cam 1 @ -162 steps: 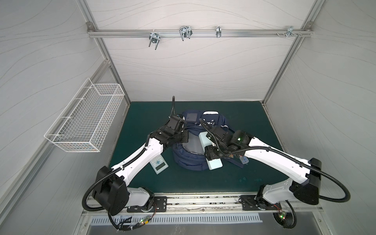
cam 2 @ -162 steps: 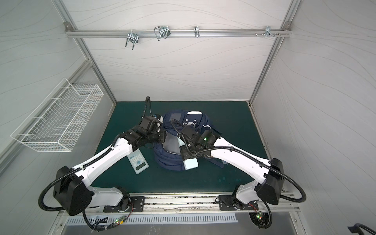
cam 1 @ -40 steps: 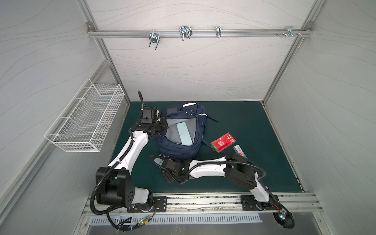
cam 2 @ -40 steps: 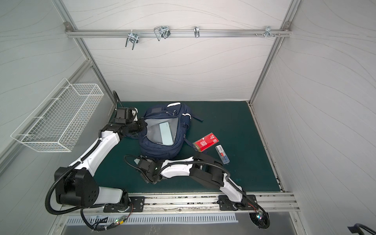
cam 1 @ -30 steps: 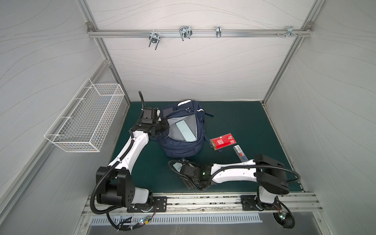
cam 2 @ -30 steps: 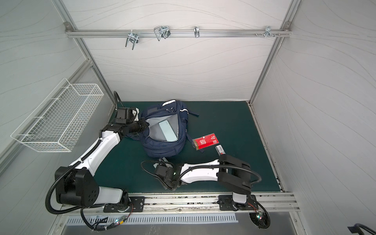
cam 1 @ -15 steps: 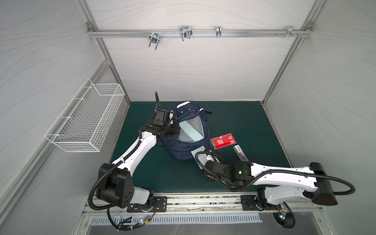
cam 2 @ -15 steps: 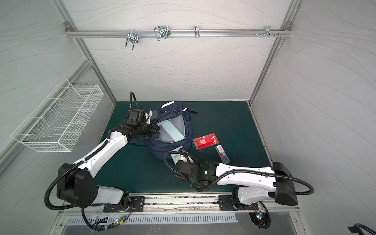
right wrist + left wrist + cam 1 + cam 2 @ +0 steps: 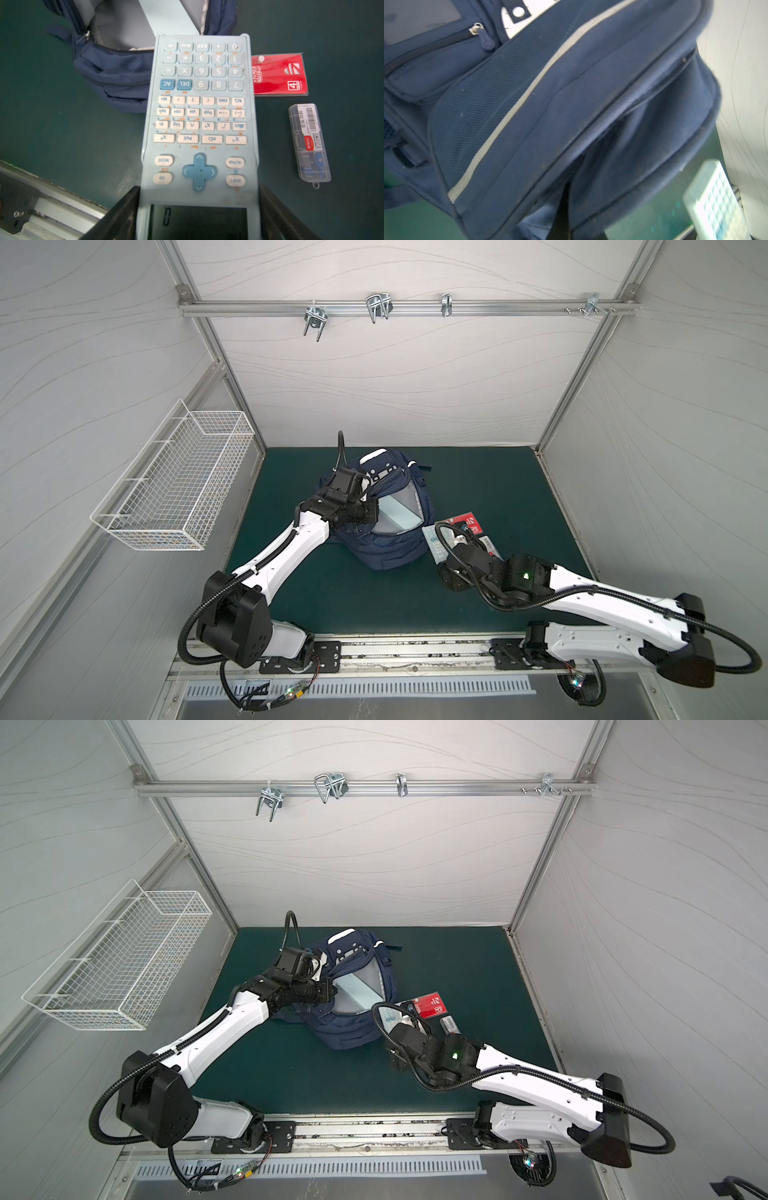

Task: Pack books, pencil case, and school supplies into a backpack
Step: Place the loose stationery in the student bag.

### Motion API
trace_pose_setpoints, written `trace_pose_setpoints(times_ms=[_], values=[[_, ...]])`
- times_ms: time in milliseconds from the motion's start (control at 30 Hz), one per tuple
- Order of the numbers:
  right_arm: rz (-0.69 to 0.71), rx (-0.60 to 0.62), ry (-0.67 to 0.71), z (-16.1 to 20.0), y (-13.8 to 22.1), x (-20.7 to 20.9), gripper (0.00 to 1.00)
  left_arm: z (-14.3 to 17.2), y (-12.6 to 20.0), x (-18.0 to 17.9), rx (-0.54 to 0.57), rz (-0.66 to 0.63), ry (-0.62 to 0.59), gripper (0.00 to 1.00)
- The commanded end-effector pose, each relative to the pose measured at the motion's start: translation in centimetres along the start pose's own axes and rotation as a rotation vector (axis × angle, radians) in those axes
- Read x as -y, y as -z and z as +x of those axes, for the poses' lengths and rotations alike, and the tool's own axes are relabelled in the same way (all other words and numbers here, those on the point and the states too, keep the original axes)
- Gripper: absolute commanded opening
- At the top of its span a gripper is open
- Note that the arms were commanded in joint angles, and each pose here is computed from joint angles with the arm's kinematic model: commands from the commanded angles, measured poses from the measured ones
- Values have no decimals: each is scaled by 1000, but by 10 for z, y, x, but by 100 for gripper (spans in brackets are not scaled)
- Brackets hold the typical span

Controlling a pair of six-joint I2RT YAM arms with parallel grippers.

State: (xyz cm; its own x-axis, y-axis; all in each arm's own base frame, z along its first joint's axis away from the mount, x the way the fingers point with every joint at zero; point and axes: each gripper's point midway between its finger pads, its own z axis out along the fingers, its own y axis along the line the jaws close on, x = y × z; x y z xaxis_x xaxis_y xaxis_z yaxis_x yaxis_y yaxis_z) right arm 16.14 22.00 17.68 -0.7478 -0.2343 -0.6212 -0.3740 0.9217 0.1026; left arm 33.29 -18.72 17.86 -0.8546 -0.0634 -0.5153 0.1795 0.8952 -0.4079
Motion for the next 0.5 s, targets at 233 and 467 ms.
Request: trace_pose_setpoints(times_ms=[233,467], values=[[-141,0,29,-46,-9,-33,37,-8,31,30,52,121,-31,0],[-151,-39,78,-71,-45,-56,37,-2,32,28,55,126,-43,0]])
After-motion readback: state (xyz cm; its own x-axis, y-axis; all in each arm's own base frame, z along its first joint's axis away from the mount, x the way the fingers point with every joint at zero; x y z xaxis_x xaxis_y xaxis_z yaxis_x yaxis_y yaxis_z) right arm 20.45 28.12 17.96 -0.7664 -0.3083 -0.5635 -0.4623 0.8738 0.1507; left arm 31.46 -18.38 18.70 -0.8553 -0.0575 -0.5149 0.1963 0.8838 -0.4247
